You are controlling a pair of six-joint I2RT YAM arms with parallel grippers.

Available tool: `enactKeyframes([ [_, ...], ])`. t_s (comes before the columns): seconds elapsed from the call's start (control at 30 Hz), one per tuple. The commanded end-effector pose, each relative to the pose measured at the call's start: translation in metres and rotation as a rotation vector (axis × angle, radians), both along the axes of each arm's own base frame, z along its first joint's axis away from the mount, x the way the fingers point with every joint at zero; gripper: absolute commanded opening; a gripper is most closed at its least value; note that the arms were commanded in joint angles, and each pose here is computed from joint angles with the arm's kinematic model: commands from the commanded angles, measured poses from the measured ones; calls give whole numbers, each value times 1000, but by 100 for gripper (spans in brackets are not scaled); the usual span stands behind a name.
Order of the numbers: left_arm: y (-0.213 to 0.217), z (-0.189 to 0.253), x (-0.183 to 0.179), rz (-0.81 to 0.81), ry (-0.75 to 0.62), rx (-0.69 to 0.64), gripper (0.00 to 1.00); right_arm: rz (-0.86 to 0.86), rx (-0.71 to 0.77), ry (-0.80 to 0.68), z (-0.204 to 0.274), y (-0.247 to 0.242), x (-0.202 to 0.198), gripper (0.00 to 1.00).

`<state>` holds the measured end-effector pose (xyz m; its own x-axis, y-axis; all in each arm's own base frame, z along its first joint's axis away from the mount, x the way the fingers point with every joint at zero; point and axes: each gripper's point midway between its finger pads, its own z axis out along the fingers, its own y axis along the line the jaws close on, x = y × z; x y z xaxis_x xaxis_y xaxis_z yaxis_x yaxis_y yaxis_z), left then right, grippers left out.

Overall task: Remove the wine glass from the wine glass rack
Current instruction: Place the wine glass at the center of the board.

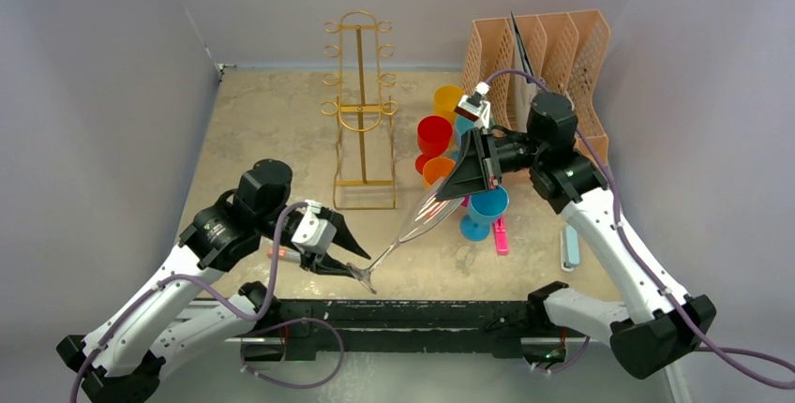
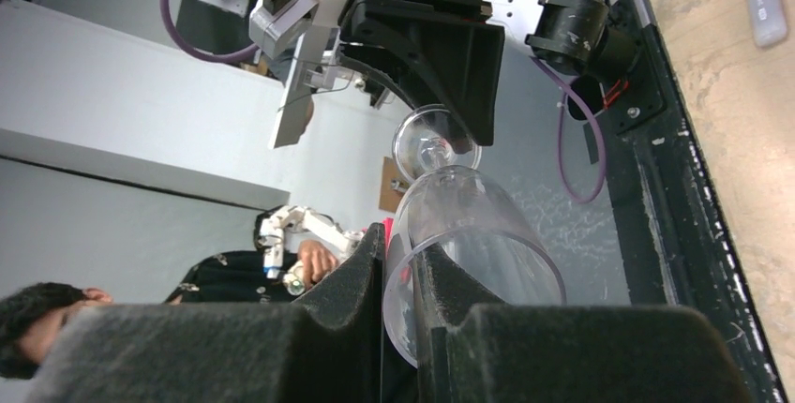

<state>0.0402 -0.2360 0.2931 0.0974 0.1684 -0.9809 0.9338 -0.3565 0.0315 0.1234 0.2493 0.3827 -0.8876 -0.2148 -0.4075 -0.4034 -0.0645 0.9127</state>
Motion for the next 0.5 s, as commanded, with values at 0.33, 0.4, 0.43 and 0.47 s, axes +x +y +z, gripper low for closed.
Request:
enactKeyframes([
  [0.33, 2, 0, 12, 99, 6, 45, 78, -93, -65, -129, -3, -5, -7, 0],
  [0.4, 3, -3, 11, 101, 22, 59, 80, -111, -84, -138, -5, -6, -6, 0],
  [0.43, 3, -4, 11, 104, 28, 65, 80, -121, -93, -146, -6, -6, -5, 0],
  [0.47, 4, -6, 11, 105, 34, 73, 81, -132, -104, -152, -7, -7, -5, 0],
])
